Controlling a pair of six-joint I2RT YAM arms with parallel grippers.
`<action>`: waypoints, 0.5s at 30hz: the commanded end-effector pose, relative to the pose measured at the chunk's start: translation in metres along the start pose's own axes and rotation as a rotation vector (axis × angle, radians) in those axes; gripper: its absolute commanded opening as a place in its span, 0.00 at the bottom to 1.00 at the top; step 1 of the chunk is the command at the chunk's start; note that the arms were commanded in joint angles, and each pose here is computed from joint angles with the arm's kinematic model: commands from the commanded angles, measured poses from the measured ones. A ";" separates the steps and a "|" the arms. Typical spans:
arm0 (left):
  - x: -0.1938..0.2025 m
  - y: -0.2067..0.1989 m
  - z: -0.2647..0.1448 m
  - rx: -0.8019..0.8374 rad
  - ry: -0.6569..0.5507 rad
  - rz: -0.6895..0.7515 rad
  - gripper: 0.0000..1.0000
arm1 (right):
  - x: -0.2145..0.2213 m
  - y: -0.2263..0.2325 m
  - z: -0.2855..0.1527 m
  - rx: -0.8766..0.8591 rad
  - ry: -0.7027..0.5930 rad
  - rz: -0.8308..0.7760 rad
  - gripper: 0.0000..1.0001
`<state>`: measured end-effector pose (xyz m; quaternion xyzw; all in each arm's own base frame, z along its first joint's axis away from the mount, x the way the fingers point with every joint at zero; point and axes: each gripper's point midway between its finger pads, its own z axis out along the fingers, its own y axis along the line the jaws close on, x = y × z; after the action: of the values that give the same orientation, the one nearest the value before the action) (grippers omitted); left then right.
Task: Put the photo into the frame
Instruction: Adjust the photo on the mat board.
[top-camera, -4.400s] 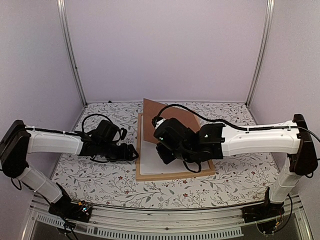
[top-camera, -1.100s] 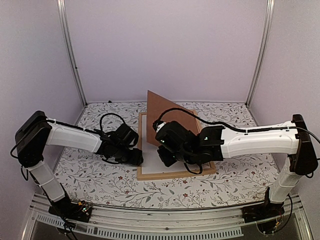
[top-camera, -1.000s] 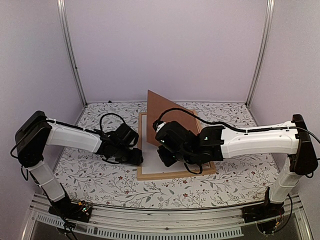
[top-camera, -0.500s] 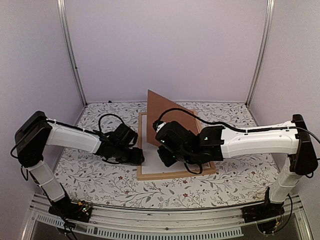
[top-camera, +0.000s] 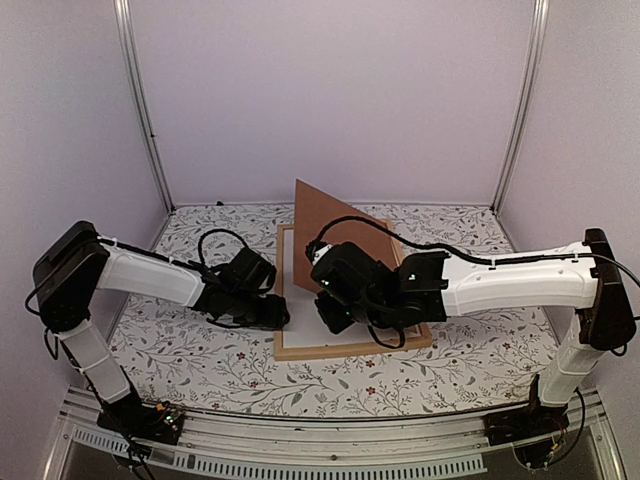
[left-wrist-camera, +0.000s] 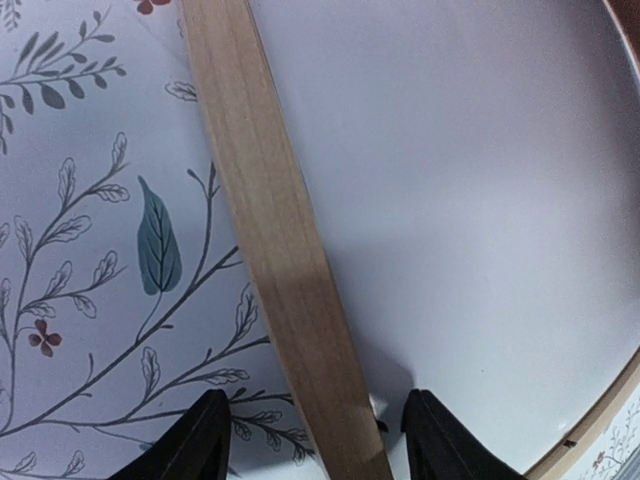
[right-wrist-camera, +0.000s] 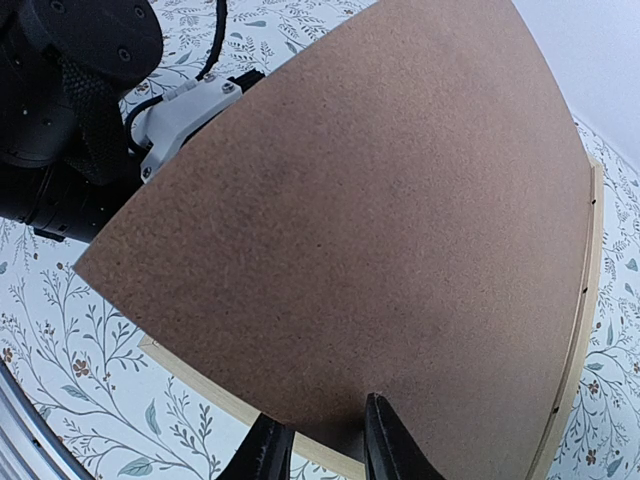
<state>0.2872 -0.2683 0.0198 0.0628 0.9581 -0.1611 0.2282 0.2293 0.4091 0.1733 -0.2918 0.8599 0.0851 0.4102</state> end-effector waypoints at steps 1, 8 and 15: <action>-0.013 0.001 0.004 0.000 -0.035 -0.032 0.63 | -0.013 -0.007 -0.004 0.007 -0.042 0.051 0.26; -0.013 0.005 0.001 -0.001 -0.048 -0.046 0.52 | -0.013 -0.007 -0.003 0.005 -0.041 0.055 0.26; -0.008 0.005 -0.007 0.033 -0.053 -0.071 0.39 | -0.012 -0.007 -0.003 0.005 -0.039 0.054 0.26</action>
<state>0.2939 -0.2699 0.0226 0.0423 0.9536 -0.1770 0.2397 0.2290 0.4093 0.1731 -0.2923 0.8600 0.0858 0.4095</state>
